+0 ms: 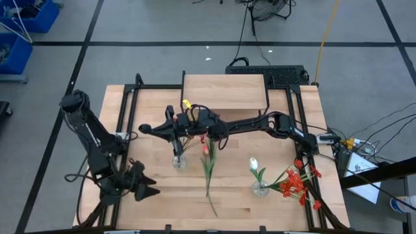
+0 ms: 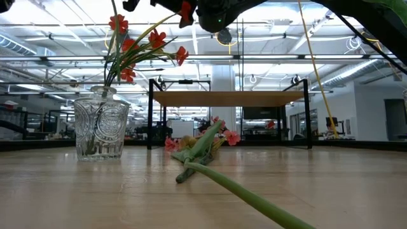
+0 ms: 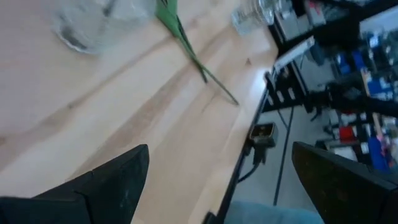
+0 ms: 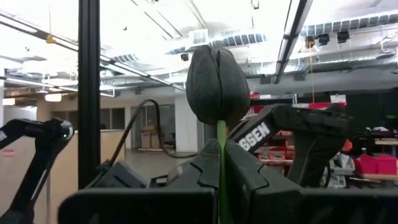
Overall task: Pick and place flowers into a vace then onto a shelf
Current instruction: Put the black flower into the left transparent vase
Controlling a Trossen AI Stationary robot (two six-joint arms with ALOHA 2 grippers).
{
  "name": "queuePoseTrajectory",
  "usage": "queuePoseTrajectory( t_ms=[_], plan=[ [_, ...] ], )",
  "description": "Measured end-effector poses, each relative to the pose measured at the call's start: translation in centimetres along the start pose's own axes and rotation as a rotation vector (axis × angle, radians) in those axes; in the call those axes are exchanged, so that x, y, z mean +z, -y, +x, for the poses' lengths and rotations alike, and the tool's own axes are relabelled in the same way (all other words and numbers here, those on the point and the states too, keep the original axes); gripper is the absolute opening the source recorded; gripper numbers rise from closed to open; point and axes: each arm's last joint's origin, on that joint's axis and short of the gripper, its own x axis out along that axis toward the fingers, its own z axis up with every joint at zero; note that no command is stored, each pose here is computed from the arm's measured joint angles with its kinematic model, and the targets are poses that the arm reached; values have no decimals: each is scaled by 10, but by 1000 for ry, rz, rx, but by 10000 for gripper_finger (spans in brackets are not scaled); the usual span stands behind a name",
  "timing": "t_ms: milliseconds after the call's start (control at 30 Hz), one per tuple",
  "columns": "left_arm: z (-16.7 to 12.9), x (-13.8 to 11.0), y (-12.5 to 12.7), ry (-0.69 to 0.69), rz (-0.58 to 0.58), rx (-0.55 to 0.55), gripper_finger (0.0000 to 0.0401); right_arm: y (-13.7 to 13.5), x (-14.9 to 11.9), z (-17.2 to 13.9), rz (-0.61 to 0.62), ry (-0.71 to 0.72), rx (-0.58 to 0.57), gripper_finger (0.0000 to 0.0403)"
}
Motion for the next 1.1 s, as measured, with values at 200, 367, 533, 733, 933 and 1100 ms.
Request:
queuePoseTrajectory(
  t_ms=[200,367,533,733,933,1100],
  plan=[
    [-5,2,-5,31,-17,21,399,-5,1,1,8,30,-10,0],
    [-5,2,-4,32,-19,19,399,-3,-13,0,36,33,-35,0],
    [-5,2,-4,32,-28,14,399,4,-29,-4,77,24,-59,0],
    [-5,2,-4,33,-25,17,399,4,-32,-4,55,-6,-48,0],
    [-5,2,-4,37,-24,16,399,4,-27,-4,86,39,-41,0],
    [-5,2,-4,36,-22,18,399,4,-26,-4,59,51,-39,0]
  ],
)
